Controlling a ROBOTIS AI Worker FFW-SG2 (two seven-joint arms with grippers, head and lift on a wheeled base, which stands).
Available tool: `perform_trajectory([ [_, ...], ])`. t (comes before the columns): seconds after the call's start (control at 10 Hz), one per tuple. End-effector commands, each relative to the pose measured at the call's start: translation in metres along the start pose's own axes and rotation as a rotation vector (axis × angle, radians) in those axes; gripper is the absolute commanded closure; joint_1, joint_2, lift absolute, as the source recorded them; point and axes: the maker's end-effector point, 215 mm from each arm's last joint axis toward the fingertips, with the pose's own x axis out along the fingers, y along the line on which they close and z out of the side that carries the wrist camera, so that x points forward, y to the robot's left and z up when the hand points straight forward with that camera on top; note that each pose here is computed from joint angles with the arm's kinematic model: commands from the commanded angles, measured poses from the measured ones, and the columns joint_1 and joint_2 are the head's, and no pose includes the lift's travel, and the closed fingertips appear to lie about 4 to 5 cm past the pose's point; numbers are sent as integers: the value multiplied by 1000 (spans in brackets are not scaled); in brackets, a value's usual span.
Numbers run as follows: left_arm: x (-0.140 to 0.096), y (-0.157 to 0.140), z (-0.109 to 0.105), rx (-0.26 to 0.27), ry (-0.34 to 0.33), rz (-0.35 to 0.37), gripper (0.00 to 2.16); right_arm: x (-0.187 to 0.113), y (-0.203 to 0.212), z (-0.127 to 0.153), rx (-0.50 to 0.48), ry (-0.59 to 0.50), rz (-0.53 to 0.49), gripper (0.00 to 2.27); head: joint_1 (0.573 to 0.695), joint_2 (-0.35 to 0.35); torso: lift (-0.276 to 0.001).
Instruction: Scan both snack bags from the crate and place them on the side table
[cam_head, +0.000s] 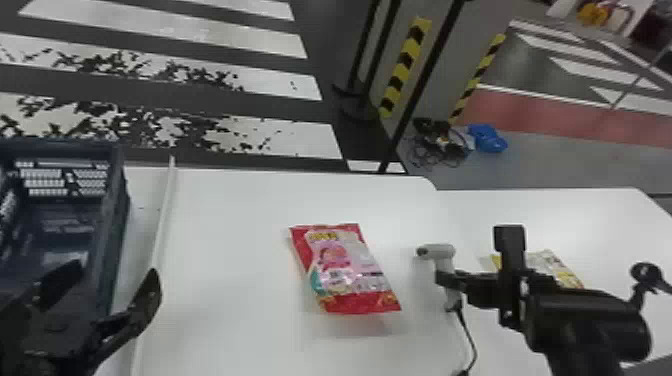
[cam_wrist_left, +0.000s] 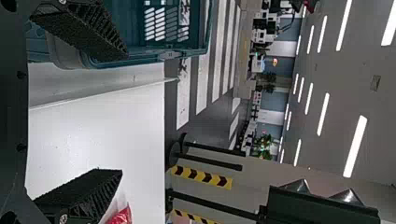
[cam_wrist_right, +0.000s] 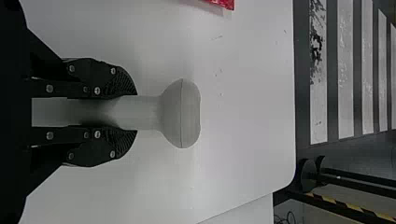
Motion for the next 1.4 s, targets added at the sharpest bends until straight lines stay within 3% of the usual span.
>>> perform_trajectory([
  [0.0,-1,-1,-1,-1,2,-1,70,2,-2,-3,0,3,-6,2250,695,-350,-95],
  [0.1,-1,0,-1,-1,2,0,70,3,-2,-4,0,1,-6,2152,695,-350,-95],
  [0.2,-1,0,0,-1,0,0,70,3,-2,0,-3,-11,-4,1737,695,-350,-95],
  [0.4,-2,-1,0,-1,0,-1,70,1,-7,1,-2,-23,-23,22,695,-350,-95],
  [0.6,-2,-1,-2,-2,3,0,70,-6,-11,8,3,-40,-36,19,695,-350,-95],
  [0.9,-2,1,-1,-2,2,3,70,-40,2,28,32,-79,-34,53,695,-350,-95],
  [1.3,-2,3,-1,1,3,4,70,-80,74,7,189,34,196,73,695,-350,-95],
])
